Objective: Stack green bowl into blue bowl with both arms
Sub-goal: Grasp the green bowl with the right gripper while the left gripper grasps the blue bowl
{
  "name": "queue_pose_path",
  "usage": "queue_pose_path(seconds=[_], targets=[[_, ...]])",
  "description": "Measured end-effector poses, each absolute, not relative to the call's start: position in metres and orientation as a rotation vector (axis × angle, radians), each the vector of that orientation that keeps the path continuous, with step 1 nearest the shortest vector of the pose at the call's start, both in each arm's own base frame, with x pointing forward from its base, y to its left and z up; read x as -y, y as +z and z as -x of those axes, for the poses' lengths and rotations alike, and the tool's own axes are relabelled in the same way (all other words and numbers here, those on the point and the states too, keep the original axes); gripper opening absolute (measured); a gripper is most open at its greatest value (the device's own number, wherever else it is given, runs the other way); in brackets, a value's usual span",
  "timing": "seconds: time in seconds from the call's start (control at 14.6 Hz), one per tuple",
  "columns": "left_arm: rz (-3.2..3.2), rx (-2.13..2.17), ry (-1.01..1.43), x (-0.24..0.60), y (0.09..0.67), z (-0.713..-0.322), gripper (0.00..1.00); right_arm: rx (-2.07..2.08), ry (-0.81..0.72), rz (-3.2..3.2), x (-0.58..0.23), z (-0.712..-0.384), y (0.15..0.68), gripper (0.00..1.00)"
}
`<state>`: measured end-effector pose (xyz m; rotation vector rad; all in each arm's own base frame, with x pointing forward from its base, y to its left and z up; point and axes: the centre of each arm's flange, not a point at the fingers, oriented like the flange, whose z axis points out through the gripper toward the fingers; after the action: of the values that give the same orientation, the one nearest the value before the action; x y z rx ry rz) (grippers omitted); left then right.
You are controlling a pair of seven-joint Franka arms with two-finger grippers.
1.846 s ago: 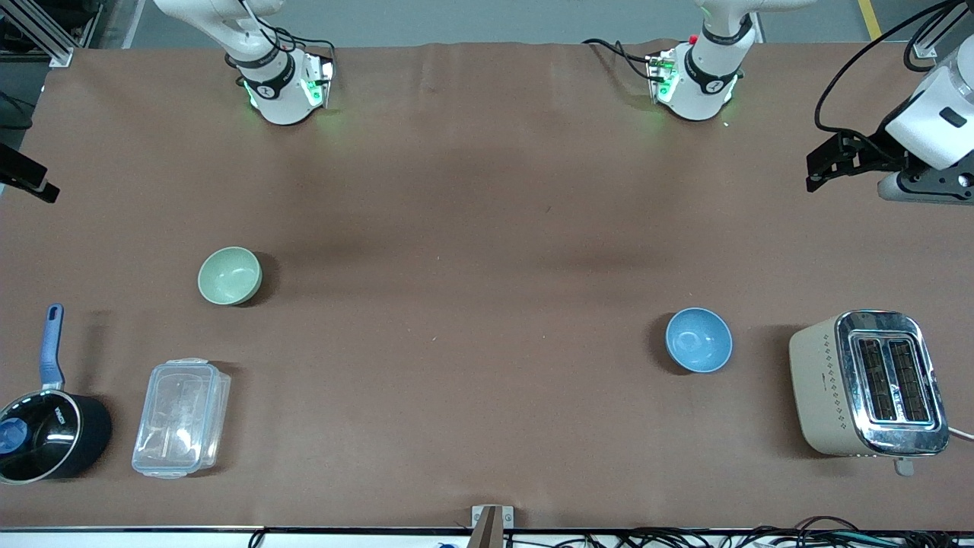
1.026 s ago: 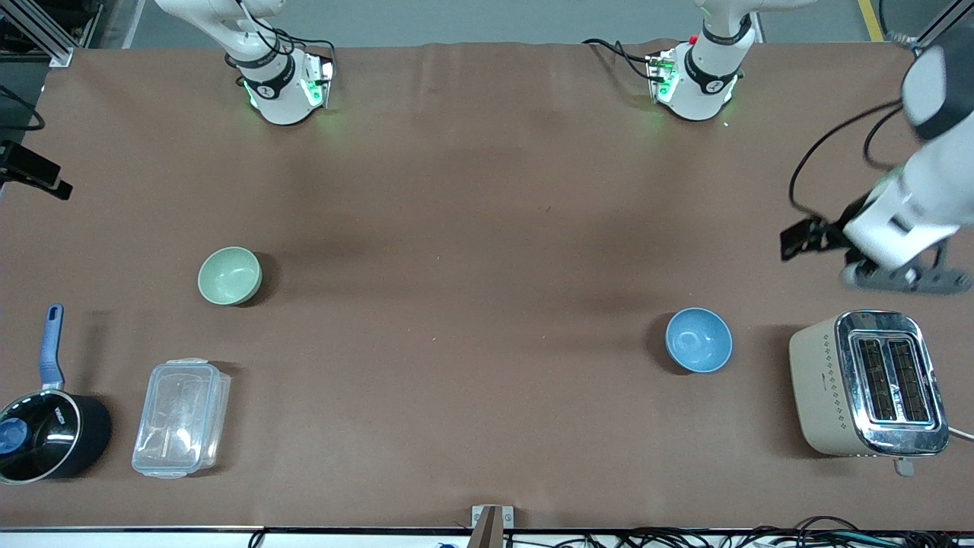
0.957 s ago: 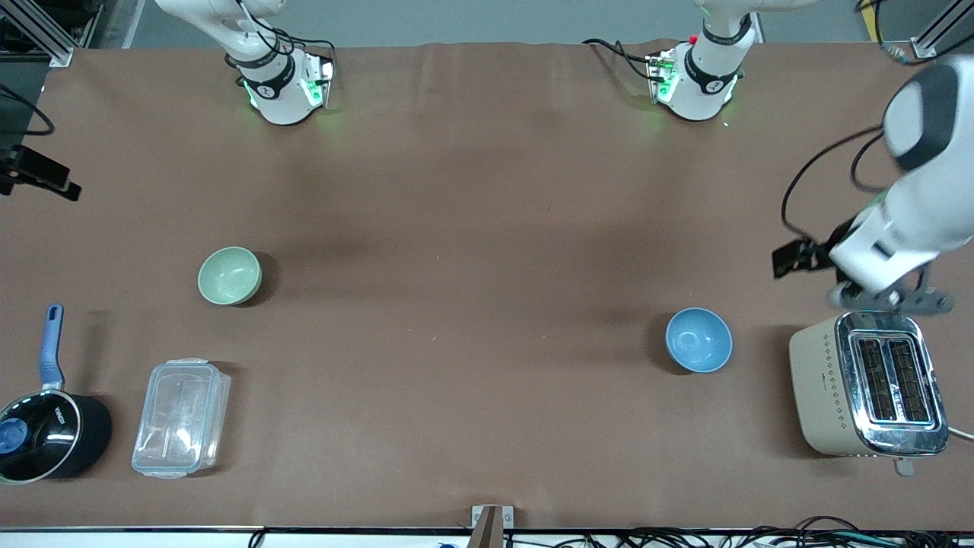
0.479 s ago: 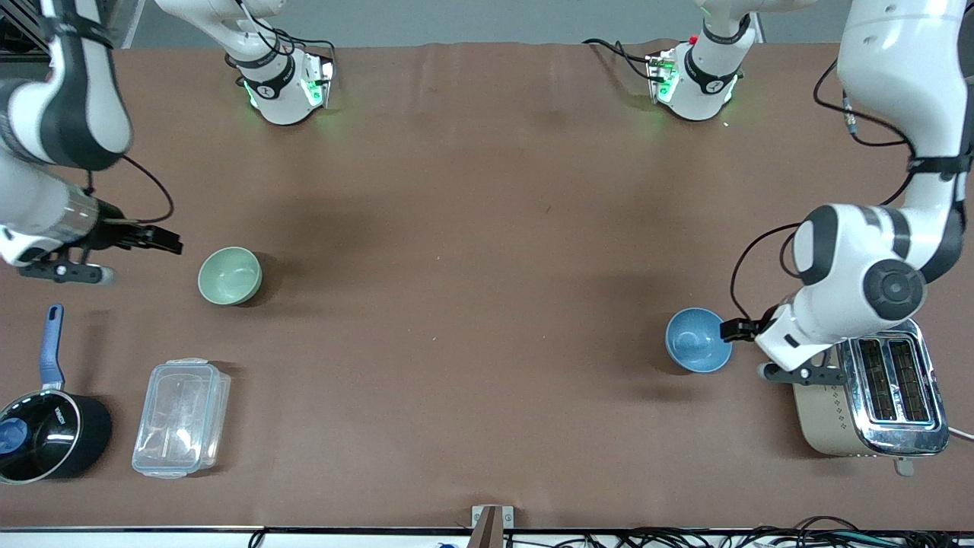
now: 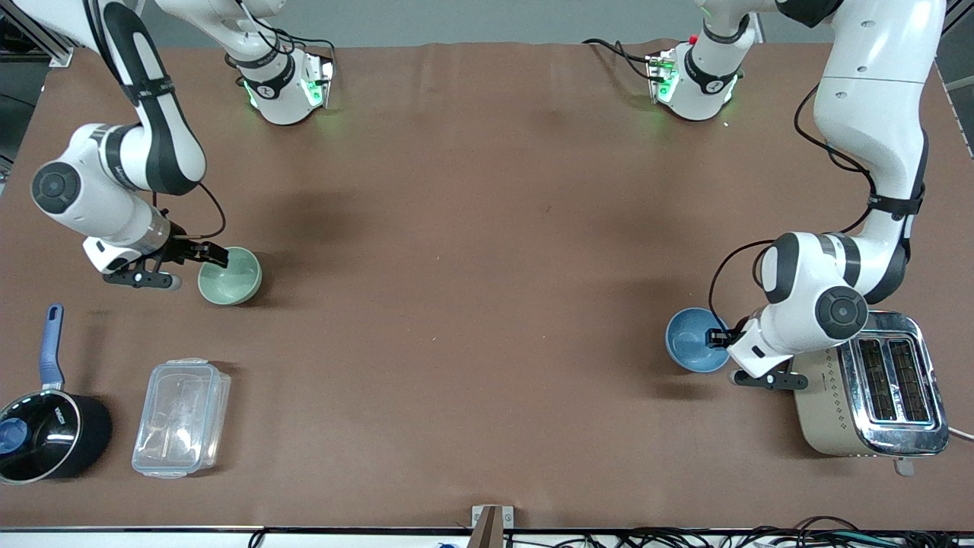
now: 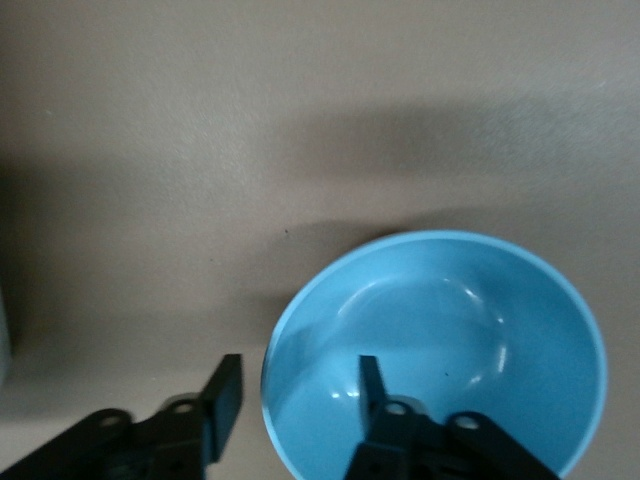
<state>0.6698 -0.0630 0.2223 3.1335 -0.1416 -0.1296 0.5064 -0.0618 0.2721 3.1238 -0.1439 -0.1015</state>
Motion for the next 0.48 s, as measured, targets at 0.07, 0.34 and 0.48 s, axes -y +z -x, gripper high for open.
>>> queue_pose_path(seconds=[0.07,0.34,0.48], targets=[[-3.133,0.141,-0.138,0.063,0.218,-0.669,0.35,0.136,-0.086,-3.123,0.064,-0.506,0.265,1.00],[-3.129,0.137,-0.129,0.070,0.223,-0.670,0.05,0.113,-0.010,-3.115,0.078,-0.503,0.236,1.00],[-3.103,0.139,-0.098,0.099,0.234,-0.671,0.05,0.113,0.013,-3.110,0.083,-0.504,0.227,1.00]])
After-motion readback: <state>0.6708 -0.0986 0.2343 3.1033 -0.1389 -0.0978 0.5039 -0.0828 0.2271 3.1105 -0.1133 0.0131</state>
